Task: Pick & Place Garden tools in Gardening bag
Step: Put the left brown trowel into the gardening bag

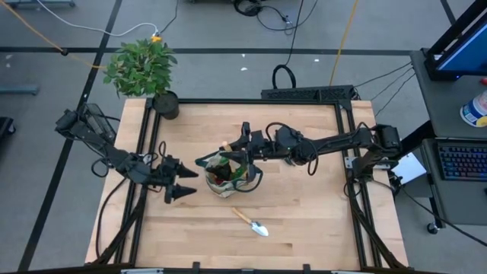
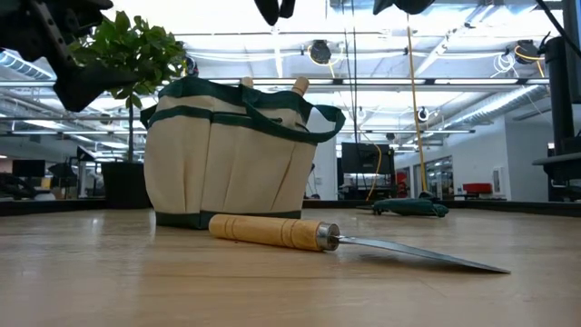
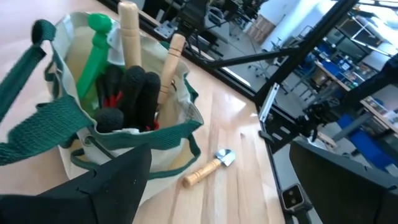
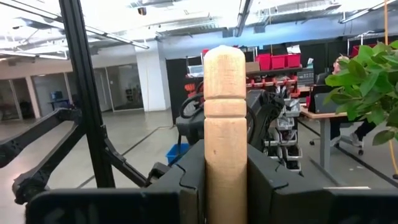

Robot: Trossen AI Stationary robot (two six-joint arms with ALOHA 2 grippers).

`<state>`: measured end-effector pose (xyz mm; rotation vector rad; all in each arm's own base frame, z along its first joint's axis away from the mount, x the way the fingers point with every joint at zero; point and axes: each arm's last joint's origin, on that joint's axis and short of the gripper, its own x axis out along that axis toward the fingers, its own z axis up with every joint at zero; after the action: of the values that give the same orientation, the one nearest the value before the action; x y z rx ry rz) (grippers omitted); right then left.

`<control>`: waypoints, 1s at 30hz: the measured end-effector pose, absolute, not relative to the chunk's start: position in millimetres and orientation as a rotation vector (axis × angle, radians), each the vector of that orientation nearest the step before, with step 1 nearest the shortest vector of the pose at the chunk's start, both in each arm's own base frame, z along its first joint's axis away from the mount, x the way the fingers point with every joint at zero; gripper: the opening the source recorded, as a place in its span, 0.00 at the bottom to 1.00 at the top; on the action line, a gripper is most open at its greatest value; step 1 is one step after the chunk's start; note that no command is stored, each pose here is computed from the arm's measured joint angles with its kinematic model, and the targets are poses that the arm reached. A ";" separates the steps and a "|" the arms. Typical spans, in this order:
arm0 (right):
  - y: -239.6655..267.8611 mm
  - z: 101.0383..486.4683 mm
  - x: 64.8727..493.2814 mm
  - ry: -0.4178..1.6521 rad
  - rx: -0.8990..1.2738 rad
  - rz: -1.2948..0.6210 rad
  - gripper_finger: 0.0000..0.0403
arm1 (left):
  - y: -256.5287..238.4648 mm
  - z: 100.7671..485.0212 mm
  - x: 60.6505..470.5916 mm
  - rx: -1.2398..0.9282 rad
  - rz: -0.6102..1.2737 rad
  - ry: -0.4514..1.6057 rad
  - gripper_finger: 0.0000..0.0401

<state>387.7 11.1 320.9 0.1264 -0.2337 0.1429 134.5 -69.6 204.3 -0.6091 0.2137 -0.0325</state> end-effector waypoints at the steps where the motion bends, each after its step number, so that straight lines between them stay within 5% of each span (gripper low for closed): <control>1: 11.2 317.9 389.8 -0.234 0.127 0.143 0.14 | -69.8 204.3 134.4 -0.610 -0.040 0.217 0.97; 30: 10.9 281.8 407.4 -0.114 0.113 0.136 0.14 | -71.8 204.1 134.0 -0.661 -0.090 0.244 0.97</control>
<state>407.4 10.9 281.8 0.1133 -0.1140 0.1359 134.0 -71.8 204.1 -0.6605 0.2441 -0.0897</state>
